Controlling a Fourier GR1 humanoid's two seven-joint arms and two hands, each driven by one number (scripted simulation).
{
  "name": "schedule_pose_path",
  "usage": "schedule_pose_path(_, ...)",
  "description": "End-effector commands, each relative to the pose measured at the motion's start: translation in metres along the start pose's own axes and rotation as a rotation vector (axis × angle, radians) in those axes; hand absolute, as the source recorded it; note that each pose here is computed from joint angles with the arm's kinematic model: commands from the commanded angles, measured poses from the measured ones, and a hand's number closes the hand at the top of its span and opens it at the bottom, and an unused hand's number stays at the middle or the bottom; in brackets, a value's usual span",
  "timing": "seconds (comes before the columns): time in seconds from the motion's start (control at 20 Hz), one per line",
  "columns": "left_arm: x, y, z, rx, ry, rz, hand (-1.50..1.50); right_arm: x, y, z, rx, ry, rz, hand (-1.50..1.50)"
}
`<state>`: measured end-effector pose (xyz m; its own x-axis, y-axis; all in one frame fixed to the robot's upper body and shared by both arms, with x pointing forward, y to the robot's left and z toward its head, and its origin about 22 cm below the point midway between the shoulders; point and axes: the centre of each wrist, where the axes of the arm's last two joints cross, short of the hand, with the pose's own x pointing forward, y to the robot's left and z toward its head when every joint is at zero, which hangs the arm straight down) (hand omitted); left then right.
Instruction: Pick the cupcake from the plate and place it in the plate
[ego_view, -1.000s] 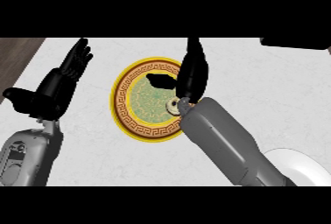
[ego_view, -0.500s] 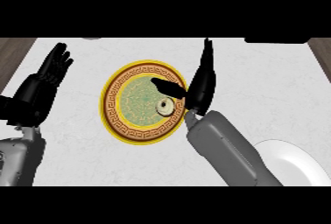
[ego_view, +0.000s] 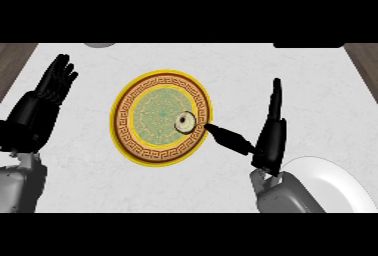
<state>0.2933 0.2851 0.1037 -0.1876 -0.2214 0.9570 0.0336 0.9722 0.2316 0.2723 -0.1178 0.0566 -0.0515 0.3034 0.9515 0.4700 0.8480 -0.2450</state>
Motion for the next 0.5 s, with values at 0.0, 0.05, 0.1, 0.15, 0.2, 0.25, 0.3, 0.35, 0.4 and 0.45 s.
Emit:
schedule_pose_path(0.0, -0.011, -0.006, -0.002, 0.010, -0.005, -0.001, 0.00, -0.008, -0.044, 0.005, 0.010, -0.007, 0.039, -1.50)
schedule_pose_path(0.05, -0.005, 0.002, 0.004, 0.006, -0.004, -0.020, 0.00, -0.022, -0.033, 0.011, -0.001, -0.008, 0.022, -1.50)
schedule_pose_path(0.1, -0.004, -0.002, 0.002, 0.000, 0.015, -0.009, 0.00, -0.004, -0.054, 0.027, 0.022, -0.006, 0.009, -1.50)
schedule_pose_path(0.15, -0.007, 0.002, -0.012, 0.013, -0.010, -0.018, 0.00, -0.018, -0.058, 0.012, 0.029, -0.011, 0.007, -1.50)
schedule_pose_path(0.2, -0.012, 0.005, -0.009, 0.002, -0.001, 0.006, 0.00, -0.009, -0.072, 0.023, 0.038, -0.015, 0.027, -1.50)
schedule_pose_path(0.25, 0.019, -0.004, 0.000, 0.009, 0.003, -0.008, 0.00, -0.012, -0.077, 0.030, 0.023, -0.004, 0.021, -1.50)
schedule_pose_path(0.3, -0.017, 0.001, -0.016, -0.002, -0.003, -0.002, 0.00, -0.031, -0.067, 0.030, 0.016, -0.013, 0.039, -1.50)
schedule_pose_path(0.35, 0.007, 0.003, 0.004, 0.000, 0.014, -0.002, 0.00, -0.011, -0.078, 0.012, 0.009, -0.025, 0.061, -1.50)
schedule_pose_path(0.4, -0.011, -0.019, 0.002, 0.010, 0.006, 0.007, 0.00, -0.022, -0.080, 0.022, 0.000, -0.016, 0.081, -1.50)
schedule_pose_path(0.45, -0.014, -0.007, -0.001, -0.005, 0.011, 0.015, 0.00, -0.020, -0.087, 0.030, 0.000, -0.057, 0.098, -1.50)
